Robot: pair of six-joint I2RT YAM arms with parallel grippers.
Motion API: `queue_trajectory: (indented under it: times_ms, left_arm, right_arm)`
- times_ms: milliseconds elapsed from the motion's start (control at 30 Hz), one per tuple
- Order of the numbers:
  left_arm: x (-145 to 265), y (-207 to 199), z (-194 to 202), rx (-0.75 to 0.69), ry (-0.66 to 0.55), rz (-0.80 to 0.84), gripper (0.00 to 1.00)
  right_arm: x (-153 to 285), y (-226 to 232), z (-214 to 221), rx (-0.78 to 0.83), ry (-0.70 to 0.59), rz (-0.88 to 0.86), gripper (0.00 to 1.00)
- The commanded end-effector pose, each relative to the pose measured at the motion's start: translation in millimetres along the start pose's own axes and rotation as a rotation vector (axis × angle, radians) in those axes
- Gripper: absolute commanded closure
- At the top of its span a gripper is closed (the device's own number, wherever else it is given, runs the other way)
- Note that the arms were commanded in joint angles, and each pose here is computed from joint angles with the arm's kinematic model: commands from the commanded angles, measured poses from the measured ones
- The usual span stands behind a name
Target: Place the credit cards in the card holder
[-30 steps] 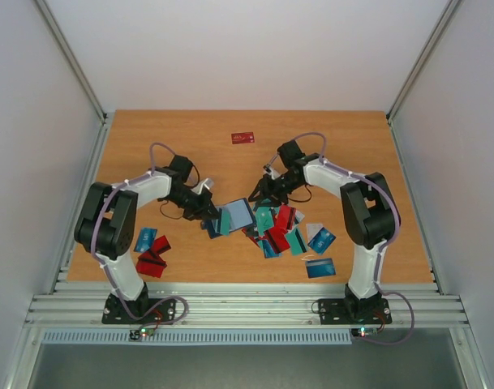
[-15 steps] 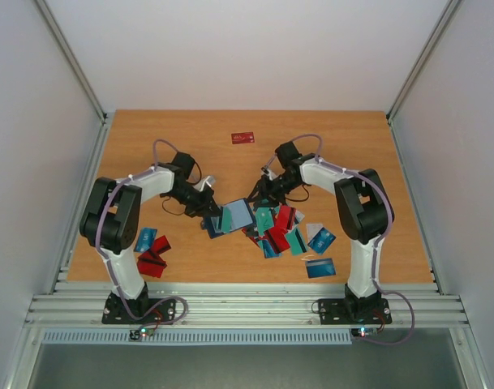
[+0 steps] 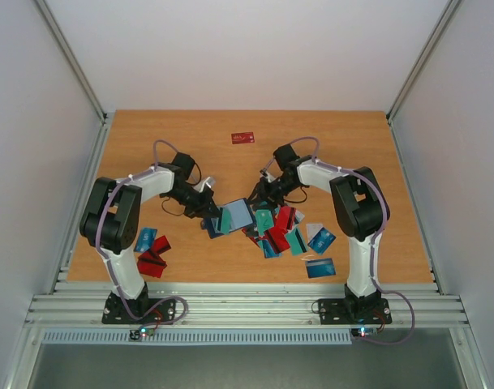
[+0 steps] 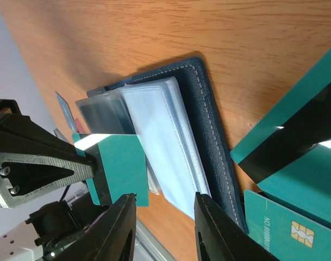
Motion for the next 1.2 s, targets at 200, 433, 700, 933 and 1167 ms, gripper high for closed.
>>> queue_trajectory:
  times_ms: [200, 433, 700, 933, 1167]
  left_arm:
    - [-5, -5, -12, 0.02, -0.013, 0.044, 1.0]
    - [-6, -5, -13, 0.013, -0.009, 0.039, 1.0]
    - [-9, -5, -24, 0.069, -0.046, 0.049, 1.0]
    - [-9, 4, -21, 0.171, -0.054, 0.008, 1.0]
    - [-13, 9, -19, 0.265, -0.033, 0.044, 1.0]
  right_arm:
    - [-11, 3, -1, 0.007, 0.018, -0.016, 0.7]
    - [-14, 2, 2, 0.007, 0.025, -0.012, 0.7]
    - [-20, 1, 6, 0.003, 0.039, -0.008, 0.71]
    - [-23, -1, 7, -0.001, 0.041, 0.0, 0.71]
    - [-24, -4, 10, -0.01, 0.039, 0.0, 0.72]
Point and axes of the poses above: each gripper's point midway between its finger pads, its own x axis back along the fingers, its own y axis along the line the jaws close on, z = x × y, the point moved 2 cm from there along x, back along the fingers, and after that the axes turned 12 degrees about x, right-handed, at the moved point
